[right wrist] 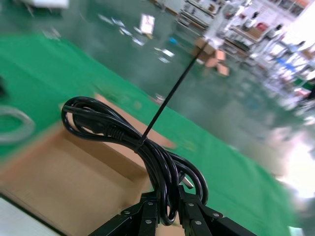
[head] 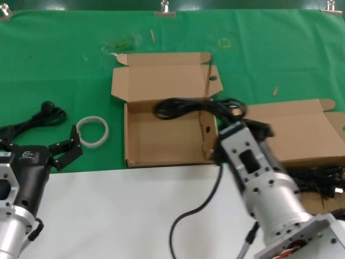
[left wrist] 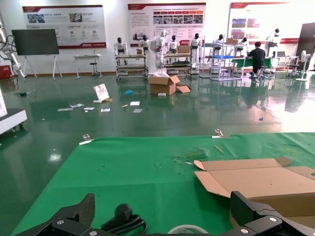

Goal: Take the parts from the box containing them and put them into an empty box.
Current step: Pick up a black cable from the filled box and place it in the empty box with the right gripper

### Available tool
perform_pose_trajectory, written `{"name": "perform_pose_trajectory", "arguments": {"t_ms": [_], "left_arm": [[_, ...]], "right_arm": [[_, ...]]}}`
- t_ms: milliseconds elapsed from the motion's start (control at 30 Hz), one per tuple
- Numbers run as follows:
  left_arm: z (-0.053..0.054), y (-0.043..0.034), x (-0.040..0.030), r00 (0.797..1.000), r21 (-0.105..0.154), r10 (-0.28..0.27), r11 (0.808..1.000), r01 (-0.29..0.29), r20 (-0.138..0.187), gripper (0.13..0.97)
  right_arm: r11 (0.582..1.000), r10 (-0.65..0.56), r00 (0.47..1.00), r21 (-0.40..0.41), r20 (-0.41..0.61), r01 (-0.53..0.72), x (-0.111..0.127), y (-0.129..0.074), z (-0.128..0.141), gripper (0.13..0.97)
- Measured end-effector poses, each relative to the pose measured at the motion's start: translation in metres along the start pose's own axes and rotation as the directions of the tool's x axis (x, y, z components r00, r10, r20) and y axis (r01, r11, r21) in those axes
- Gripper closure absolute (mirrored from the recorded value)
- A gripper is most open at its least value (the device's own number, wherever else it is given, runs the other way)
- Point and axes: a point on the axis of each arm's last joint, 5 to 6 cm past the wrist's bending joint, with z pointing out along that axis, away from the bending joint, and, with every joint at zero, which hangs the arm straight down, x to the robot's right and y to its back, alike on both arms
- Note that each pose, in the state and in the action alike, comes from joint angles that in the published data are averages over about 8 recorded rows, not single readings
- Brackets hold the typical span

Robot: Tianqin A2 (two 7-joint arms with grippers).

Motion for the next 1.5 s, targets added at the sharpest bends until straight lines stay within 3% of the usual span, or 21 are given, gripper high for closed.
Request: {"name": "perform_pose_trajectory", "arguments": {"t_ms": [267, 700, 1500], "left_arm": [[0.000, 0.0000, 0.0000, 1.000, 0.000, 0.000, 1.000, 0.000, 0.000, 0.132], [0.000, 0.0000, 0.0000, 1.000, 0.000, 0.000, 1.000, 0.000, 0.000, 0.132], [0.000, 0.0000, 0.0000, 1.000, 0.000, 0.000, 1.000, 0.000, 0.000, 0.132]], "right_arm": [[0.994, 0.110, 0.987, 0.011, 0.117, -0.112, -0.019, -0.011, 0.001, 0.903], [0.989, 0.084, 0.992, -0.129, 0.091, -0.072, -0.026, 0.030, 0.044, 0.903], [0.990, 0.133, 0.983, -0.061, 0.123, -0.126, -0.038, 0.019, 0.070, 0.903]]}}
